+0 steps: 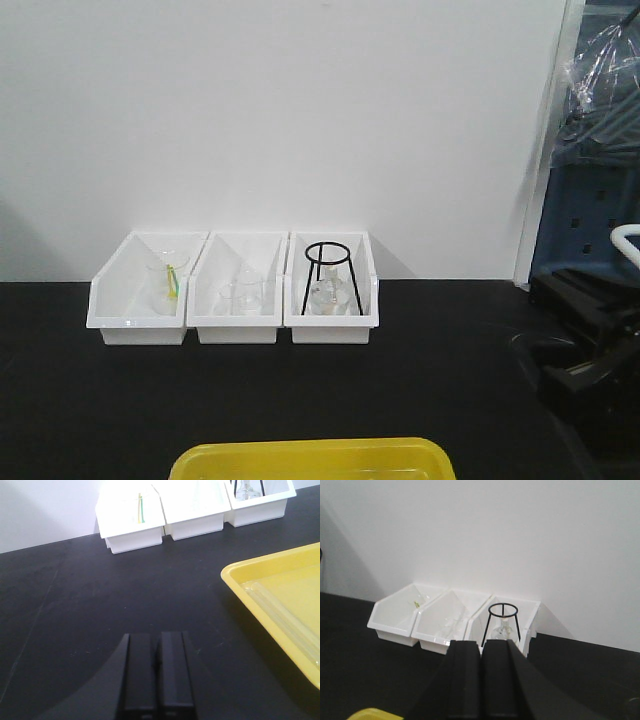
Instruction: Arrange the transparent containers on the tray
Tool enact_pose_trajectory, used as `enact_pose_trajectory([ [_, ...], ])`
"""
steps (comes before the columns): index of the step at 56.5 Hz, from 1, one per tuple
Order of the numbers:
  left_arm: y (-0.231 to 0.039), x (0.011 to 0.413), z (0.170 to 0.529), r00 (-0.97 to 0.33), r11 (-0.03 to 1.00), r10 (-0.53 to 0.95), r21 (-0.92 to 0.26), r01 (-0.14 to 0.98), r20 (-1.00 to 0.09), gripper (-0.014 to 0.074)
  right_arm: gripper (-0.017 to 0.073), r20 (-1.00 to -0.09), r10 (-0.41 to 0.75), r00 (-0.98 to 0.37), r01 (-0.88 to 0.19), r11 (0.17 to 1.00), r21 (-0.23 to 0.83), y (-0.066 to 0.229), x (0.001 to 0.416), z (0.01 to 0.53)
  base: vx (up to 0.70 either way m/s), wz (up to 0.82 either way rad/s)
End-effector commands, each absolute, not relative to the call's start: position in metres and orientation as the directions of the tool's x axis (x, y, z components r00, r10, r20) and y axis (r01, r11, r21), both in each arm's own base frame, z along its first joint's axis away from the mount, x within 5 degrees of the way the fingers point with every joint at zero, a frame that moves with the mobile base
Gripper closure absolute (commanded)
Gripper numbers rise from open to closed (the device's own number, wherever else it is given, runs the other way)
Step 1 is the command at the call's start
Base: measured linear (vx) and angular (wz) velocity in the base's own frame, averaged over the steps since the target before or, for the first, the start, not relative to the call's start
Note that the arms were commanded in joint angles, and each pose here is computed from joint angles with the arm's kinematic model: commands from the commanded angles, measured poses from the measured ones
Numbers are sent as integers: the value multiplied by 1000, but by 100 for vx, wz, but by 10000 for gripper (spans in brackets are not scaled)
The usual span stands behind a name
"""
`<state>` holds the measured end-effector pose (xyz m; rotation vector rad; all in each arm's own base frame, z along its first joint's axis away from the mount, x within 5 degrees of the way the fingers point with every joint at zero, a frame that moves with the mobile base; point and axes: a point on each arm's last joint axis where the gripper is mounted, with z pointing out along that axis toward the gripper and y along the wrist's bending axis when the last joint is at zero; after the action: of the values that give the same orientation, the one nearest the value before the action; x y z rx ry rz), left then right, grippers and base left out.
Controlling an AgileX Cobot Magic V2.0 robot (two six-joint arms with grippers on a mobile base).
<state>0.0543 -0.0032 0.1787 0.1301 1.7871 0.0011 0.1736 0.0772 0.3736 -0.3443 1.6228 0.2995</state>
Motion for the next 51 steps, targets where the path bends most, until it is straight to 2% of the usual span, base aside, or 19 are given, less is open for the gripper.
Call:
enact_pose_trajectory([
  [1, -4, 55, 176, -145, 994, 82, 69, 89, -986, 601, 571, -997, -68, 26, -412, 908, -73, 78, 171, 388, 0, 0],
  [7, -4, 55, 176, -145, 994, 82, 69, 89, -986, 601, 571, -991, -135, 20, -406, 905, -131, 73, 165, 371, 0, 0],
  [11, -4, 55, 176, -145, 994, 82, 69, 89, -986, 601, 571, -994, -106, -26, -373, 924, -89, 62, 156, 352, 0, 0],
  [21, -4, 55, 176, -145, 994, 82, 69, 89, -986, 601, 571, -993, -22, -119, -194, 981, 2, 24, 123, 292, 0, 0],
  [27, -4, 55, 176, -145, 994, 82, 69, 89, -986, 601, 571, -994, -33, -100, -80, 996, -26, 7, 96, 258, 0, 0],
  [33, -4, 55, 176, -145, 994, 82, 69, 89, -986, 601, 571, -998, -26, -53, -10, 1000, -25, 1, 75, 231, 0, 0],
  [43, -4, 55, 176, -145, 994, 82, 69, 89, -986, 601, 571, -998, 6, 70, 19, 1000, 7, -1, 55, 202, 0, 0],
  [51, -4, 55, 176, -145, 994, 82, 69, 89, -986, 601, 571, -1000, 6, 7, 17, 1000, 6, -1, 58, 196, 0, 0],
])
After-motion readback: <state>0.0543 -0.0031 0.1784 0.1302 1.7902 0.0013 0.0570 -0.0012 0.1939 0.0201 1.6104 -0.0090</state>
